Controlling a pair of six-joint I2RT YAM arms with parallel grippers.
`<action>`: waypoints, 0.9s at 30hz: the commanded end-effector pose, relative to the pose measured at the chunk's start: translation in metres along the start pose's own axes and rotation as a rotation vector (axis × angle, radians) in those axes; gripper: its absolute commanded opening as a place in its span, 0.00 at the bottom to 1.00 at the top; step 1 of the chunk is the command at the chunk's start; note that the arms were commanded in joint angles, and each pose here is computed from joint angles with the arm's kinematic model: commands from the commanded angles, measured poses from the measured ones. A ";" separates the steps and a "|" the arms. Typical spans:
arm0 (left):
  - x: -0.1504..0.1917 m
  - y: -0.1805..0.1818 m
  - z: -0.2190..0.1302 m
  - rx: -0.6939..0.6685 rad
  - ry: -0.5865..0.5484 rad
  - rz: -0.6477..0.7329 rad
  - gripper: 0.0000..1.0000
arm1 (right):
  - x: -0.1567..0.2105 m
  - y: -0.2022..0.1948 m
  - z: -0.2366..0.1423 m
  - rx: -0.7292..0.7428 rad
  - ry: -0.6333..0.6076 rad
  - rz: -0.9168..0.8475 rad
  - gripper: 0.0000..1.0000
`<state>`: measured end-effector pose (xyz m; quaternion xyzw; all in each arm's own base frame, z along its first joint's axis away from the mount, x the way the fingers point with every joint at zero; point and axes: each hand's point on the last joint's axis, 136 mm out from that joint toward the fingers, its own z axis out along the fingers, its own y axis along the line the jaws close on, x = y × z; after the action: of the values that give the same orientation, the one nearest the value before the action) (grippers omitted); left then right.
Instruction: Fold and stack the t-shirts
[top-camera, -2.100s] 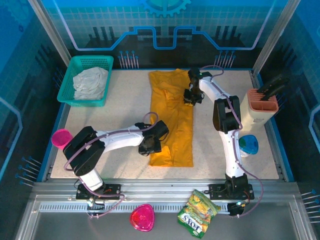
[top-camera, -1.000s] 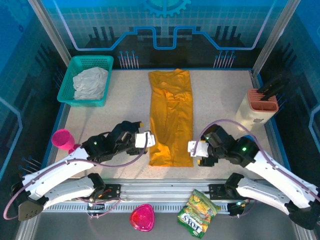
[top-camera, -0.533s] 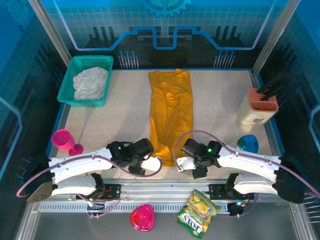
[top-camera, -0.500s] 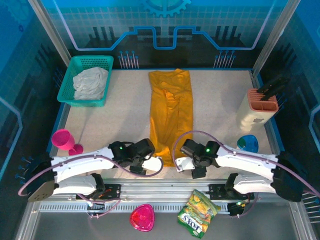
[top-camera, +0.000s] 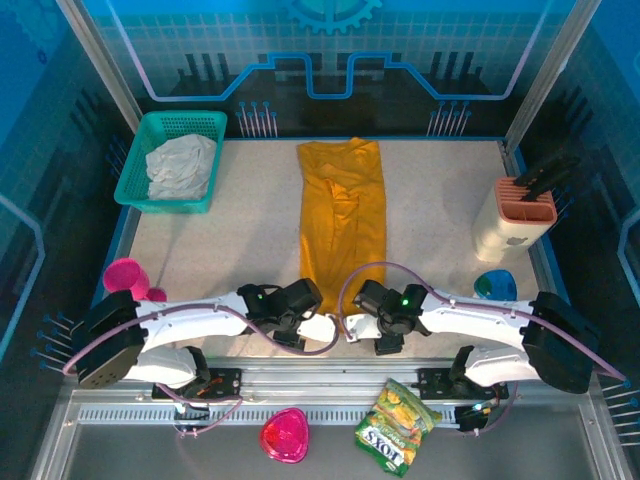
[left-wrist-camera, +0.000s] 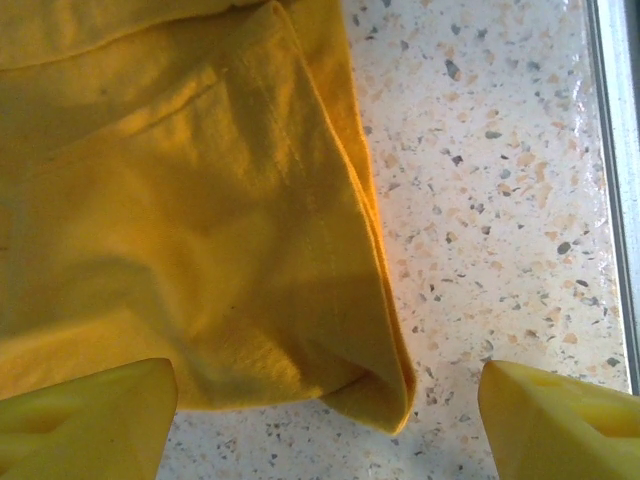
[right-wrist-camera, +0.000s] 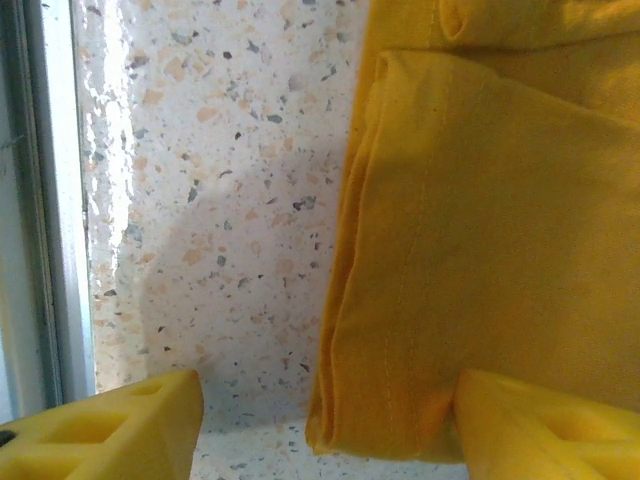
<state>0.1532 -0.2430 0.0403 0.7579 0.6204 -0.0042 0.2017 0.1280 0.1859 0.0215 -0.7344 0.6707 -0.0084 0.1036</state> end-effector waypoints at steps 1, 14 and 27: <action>0.002 -0.013 0.011 0.053 0.001 0.045 0.80 | -0.003 0.003 0.007 -0.021 -0.005 0.014 0.64; 0.008 0.010 0.042 0.053 0.027 0.011 0.79 | 0.005 0.001 0.017 -0.060 0.041 0.051 0.47; 0.028 0.010 0.061 0.097 0.145 -0.041 0.02 | 0.004 -0.008 0.020 -0.053 0.027 0.070 0.29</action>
<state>0.1503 -0.2476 0.0080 0.7748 0.6206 -0.0587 0.1053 0.1206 0.1853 0.0114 -0.7180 0.6927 0.0348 0.0576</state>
